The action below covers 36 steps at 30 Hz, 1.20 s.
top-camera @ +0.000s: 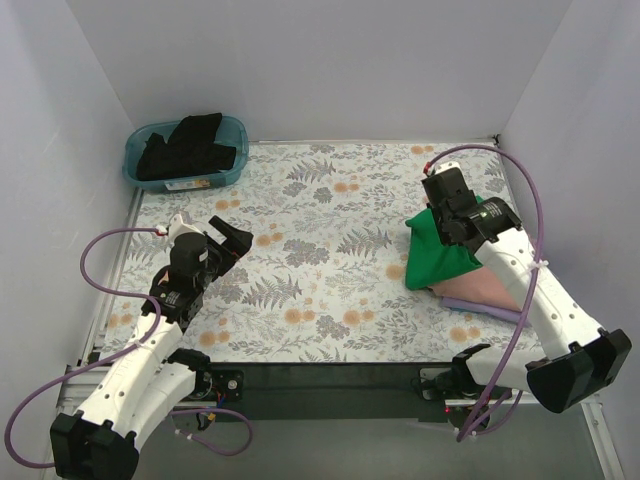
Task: Fold and stack the t-shirts
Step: Neatly place the folded tshirt to the corner
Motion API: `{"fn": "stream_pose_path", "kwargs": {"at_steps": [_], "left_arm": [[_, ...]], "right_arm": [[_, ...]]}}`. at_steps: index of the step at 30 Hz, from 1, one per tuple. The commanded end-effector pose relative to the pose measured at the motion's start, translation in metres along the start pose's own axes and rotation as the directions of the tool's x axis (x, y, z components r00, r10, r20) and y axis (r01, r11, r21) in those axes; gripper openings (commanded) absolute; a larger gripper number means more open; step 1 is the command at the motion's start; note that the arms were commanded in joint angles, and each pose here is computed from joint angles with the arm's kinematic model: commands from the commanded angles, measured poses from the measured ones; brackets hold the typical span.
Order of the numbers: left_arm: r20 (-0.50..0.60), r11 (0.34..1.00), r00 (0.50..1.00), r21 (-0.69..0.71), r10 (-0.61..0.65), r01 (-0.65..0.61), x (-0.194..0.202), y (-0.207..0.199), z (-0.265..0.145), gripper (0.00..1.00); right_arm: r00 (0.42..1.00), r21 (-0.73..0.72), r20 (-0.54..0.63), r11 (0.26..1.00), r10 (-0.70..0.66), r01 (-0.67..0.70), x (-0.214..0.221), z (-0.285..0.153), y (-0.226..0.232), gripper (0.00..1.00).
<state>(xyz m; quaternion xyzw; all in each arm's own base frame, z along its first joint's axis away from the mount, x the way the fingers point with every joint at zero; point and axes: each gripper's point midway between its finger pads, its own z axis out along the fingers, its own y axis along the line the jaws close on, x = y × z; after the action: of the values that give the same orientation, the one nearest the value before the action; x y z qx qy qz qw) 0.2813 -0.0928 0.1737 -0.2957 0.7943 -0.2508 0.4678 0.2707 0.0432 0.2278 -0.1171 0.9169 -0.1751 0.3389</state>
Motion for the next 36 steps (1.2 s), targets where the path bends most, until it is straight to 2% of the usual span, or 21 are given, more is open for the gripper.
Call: {"fn": "stream_pose_path", "kwargs": {"at_steps": [1,12,18,24,30,34,35,36], "left_arm": [[0.024,1.0,1.0,0.004,0.009,-0.009,-0.004,0.0,-0.001,0.98],[0.026,1.0,1.0,-0.005,0.008,-0.008,-0.005,0.002,0.0,0.98],[0.023,1.0,1.0,-0.007,0.007,-0.007,-0.004,0.002,0.002,0.98],[0.029,1.0,1.0,-0.019,0.01,-0.01,-0.004,0.004,0.003,0.98],[0.033,0.999,0.999,-0.049,0.021,-0.02,-0.005,0.009,0.006,0.98],[0.038,0.999,0.999,-0.046,0.026,-0.024,-0.006,0.008,0.006,0.98],[0.039,0.999,0.999,-0.049,0.025,-0.023,-0.007,0.009,0.006,0.98],[0.04,0.998,0.999,-0.052,0.024,-0.022,-0.007,0.01,0.006,0.98]], "right_arm": [[0.999,0.013,0.032,0.999,0.03,-0.03,-0.012,-0.021,-0.023,0.01],[0.995,0.011,0.01,0.995,0.098,-0.098,-0.012,-0.028,-0.053,0.01],[0.99,0.092,-0.058,0.988,0.131,-0.125,-0.002,-0.017,-0.081,0.01],[0.974,0.175,-0.187,0.98,0.13,-0.097,0.019,0.01,-0.096,0.01],[0.918,0.322,-0.371,0.947,0.138,-0.012,0.049,0.045,-0.117,0.01],[0.883,0.398,-0.447,0.916,0.14,0.056,0.064,0.064,-0.126,0.01],[0.878,0.425,-0.45,0.904,0.161,0.052,0.067,0.069,-0.127,0.05],[0.869,0.436,-0.468,0.897,0.162,0.068,0.072,0.073,-0.129,0.25]]}}
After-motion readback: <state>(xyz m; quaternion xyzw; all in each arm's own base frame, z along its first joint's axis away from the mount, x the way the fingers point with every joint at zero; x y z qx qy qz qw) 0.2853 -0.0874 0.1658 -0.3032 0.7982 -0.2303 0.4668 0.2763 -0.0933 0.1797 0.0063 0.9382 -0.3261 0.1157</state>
